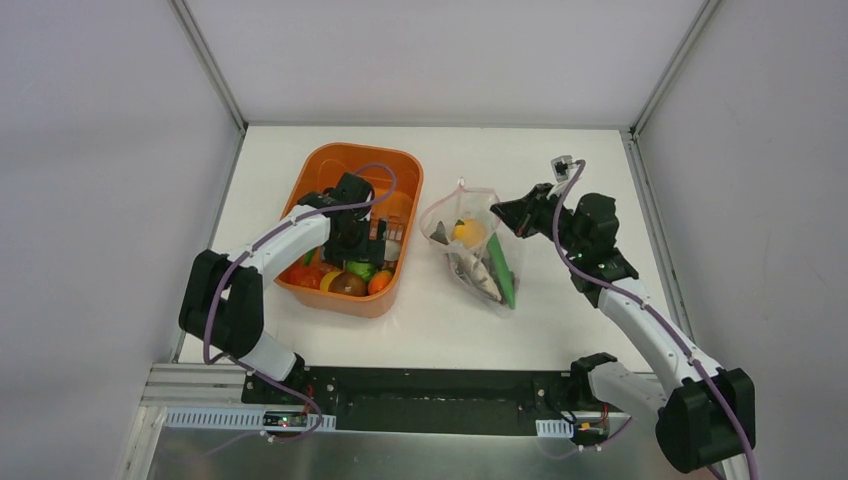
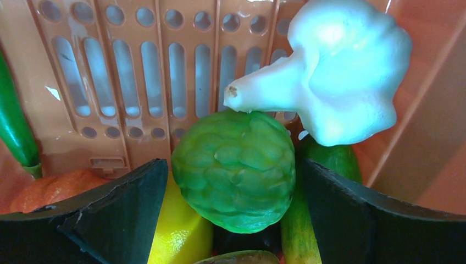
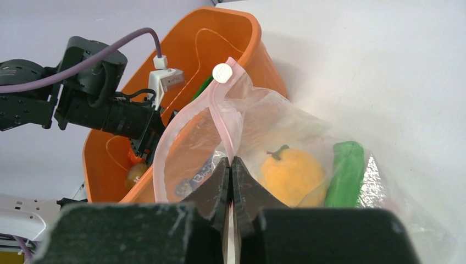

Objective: Place the food in the zip-top bag and seal the zipper
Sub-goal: Pick up the fake fruit from the bin.

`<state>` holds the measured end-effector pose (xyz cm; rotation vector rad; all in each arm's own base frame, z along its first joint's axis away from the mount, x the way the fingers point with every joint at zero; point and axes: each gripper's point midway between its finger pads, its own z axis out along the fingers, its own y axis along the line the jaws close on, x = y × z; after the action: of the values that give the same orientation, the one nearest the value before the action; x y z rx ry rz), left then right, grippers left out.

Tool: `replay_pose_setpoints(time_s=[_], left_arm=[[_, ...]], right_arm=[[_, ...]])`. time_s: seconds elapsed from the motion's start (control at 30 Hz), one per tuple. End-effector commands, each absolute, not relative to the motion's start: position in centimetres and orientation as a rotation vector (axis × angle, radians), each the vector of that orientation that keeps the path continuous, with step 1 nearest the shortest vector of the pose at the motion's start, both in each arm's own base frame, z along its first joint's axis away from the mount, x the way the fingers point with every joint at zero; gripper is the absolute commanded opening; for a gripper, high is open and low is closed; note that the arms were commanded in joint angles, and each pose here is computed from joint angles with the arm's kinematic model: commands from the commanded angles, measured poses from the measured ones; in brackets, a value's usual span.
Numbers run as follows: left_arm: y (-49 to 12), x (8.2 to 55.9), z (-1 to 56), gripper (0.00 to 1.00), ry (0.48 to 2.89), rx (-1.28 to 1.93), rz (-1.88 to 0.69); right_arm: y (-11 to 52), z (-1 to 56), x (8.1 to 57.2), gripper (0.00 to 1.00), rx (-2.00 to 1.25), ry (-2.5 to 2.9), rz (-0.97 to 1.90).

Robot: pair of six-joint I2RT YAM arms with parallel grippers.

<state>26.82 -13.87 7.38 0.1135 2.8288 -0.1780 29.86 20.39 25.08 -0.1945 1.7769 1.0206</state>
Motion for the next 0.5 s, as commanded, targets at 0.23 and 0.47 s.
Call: replay_pose_setpoints(time_s=[0.23,0.47], left_arm=[[-13.9,25.6,9.3,0.32,2.74,0.069,-0.265],[-13.5,26.7,12.1,0.31,2.59,0.049,-0.27]], right_arm=[[20.4,31.7,27.7,0.03,-0.168,1.599,1.138],[19.9,30.9,26.9,0.04,-0.133,1.667,1.126]])
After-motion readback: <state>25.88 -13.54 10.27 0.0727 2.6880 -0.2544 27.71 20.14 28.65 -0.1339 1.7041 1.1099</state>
